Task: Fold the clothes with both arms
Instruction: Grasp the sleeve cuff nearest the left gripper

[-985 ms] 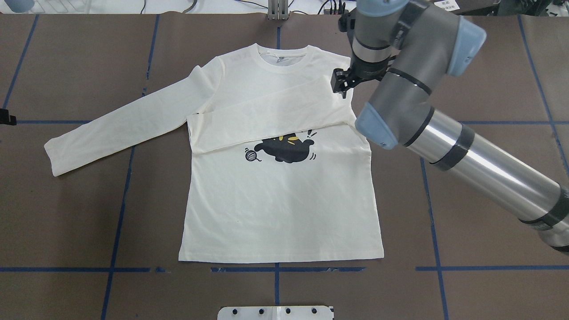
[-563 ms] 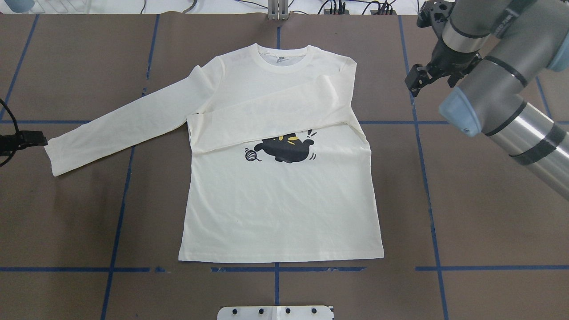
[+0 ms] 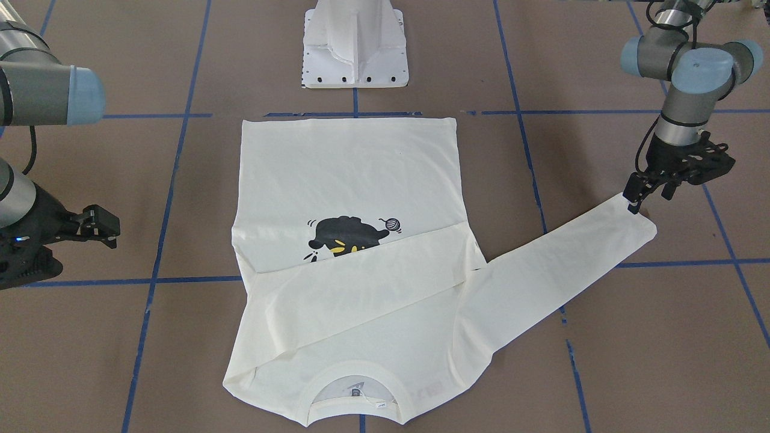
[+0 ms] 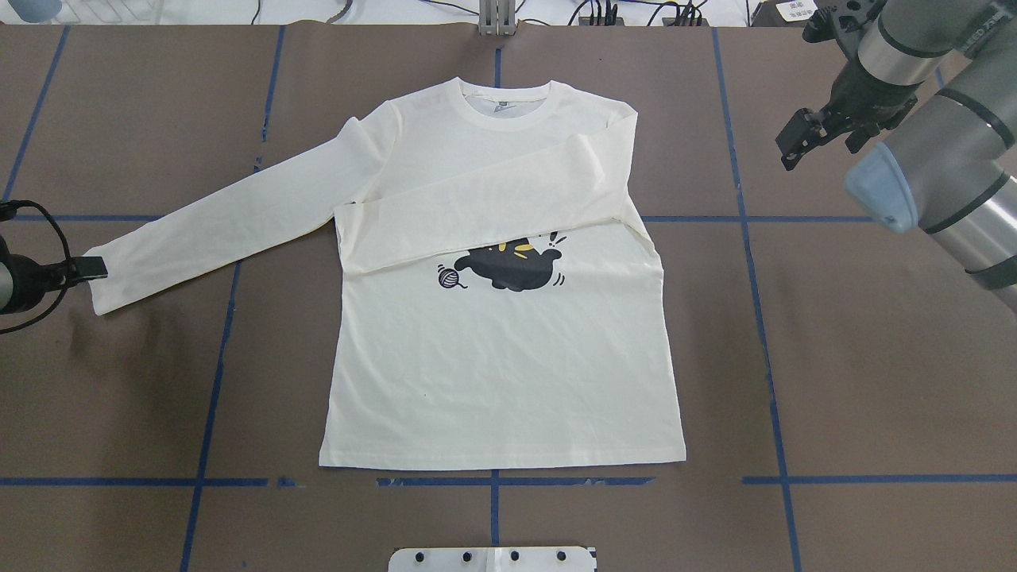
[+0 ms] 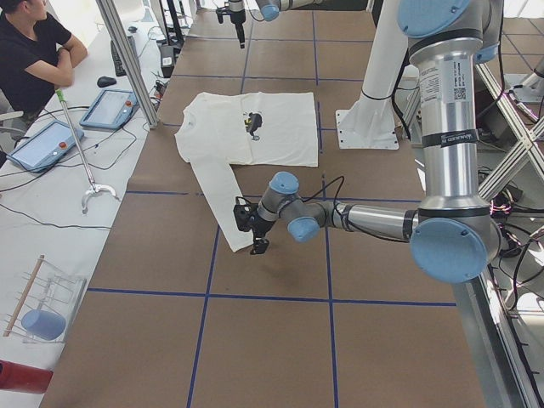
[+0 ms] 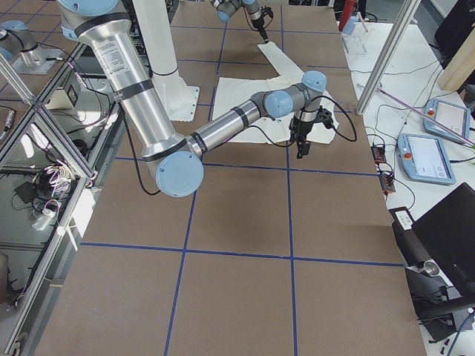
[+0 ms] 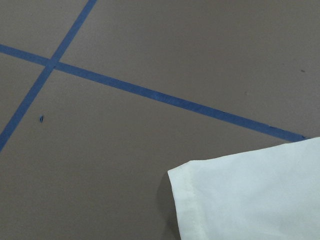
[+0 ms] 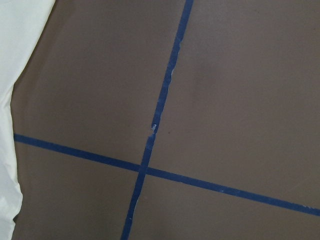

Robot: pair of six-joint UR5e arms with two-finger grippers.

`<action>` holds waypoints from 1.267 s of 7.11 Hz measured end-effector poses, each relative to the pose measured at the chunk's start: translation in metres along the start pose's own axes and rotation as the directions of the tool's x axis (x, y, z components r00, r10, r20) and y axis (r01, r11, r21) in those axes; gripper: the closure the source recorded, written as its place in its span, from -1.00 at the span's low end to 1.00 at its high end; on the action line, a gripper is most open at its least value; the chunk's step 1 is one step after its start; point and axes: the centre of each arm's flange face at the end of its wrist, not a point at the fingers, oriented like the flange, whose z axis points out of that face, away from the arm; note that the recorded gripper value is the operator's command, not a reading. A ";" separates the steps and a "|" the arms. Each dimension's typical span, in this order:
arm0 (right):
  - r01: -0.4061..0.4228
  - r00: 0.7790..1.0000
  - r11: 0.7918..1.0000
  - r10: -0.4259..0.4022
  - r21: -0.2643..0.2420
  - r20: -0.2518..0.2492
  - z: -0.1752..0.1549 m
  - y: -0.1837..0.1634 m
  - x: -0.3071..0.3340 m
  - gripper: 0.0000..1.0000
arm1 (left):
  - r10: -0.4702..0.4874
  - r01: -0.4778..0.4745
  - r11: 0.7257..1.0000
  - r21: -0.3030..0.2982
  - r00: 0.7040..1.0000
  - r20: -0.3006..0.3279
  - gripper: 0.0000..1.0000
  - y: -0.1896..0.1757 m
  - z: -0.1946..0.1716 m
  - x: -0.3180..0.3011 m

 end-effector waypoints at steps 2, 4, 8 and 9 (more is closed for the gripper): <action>-0.003 1.000 1.000 0.003 0.000 0.005 -0.001 0.000 0.001 -1.00 | 0.006 -0.006 1.000 0.000 1.000 -0.002 -0.91 -0.004 0.012 0.013; -0.004 1.000 1.000 0.004 0.001 0.005 -0.002 0.000 0.001 -1.00 | 0.007 -0.007 1.000 0.001 1.000 -0.002 -0.81 -0.006 0.016 0.017; -0.005 1.000 1.000 0.005 0.001 0.005 -0.002 0.000 0.001 -1.00 | 0.006 -0.006 1.000 -0.002 1.000 0.005 -0.69 -0.005 0.020 0.014; -0.005 1.000 1.000 0.005 0.002 0.006 -0.002 -0.001 0.001 -1.00 | 0.006 -0.006 1.000 -0.002 1.000 0.006 -0.59 -0.005 0.021 0.014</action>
